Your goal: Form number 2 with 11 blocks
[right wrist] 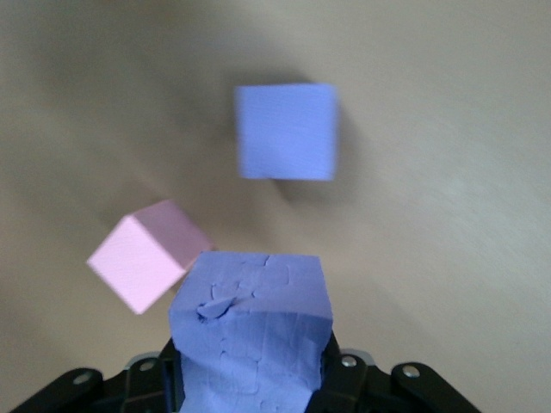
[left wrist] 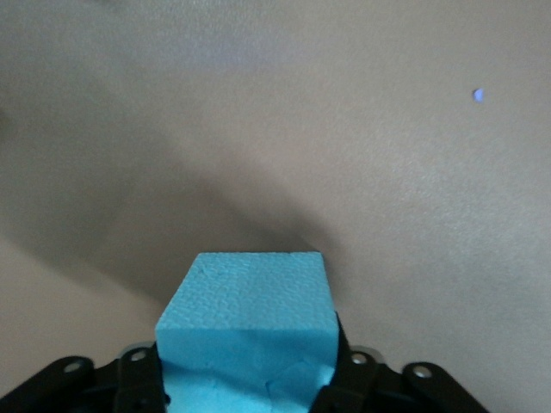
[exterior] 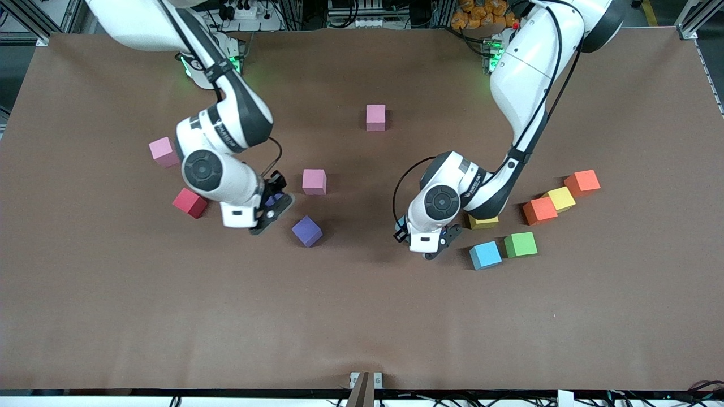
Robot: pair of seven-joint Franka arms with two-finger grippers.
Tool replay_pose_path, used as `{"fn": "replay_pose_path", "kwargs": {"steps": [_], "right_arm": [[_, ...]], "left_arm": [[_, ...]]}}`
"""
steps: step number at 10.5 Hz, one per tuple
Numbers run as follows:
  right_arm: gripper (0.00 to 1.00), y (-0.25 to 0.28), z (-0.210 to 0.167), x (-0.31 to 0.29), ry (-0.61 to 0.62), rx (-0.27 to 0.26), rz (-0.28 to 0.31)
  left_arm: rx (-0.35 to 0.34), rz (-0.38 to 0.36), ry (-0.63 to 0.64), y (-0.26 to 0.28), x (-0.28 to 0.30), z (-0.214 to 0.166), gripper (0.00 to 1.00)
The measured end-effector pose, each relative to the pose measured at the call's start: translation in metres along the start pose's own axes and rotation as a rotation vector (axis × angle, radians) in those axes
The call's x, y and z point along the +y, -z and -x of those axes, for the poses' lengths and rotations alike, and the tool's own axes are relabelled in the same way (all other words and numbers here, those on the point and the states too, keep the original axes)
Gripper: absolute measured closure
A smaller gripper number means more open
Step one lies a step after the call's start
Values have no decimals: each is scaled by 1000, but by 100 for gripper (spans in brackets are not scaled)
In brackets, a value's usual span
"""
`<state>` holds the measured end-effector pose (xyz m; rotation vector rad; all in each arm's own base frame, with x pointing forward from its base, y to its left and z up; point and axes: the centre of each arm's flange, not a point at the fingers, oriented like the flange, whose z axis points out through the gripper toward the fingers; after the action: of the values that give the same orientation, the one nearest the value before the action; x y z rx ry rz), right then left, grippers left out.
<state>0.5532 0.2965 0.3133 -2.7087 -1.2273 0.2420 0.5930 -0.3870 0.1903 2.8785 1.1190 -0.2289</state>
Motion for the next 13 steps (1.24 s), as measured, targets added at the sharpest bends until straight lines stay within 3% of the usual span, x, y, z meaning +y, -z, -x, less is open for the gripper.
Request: {"fn": "replay_pose_path", "kwargs": {"steps": [2,4,7,10,13], "right_arm": [[42,-8,-20,-64,146,-18,4],[42,-21,-35,-145,302,-52,47],[42,-43,-27,-249,473,-100,77],[42,-76,4,-282,632,-69,110],[42,-106,27,-277,699,-111,104]], "left_arm": [[9,29,23,17,0,-18,42],[29,68,46,56,-2,-35,42],[58,94,92,134,-20,-66,42],[36,65,199,189,-52,-95,42],[19,38,290,206,-81,-102,42]]}}
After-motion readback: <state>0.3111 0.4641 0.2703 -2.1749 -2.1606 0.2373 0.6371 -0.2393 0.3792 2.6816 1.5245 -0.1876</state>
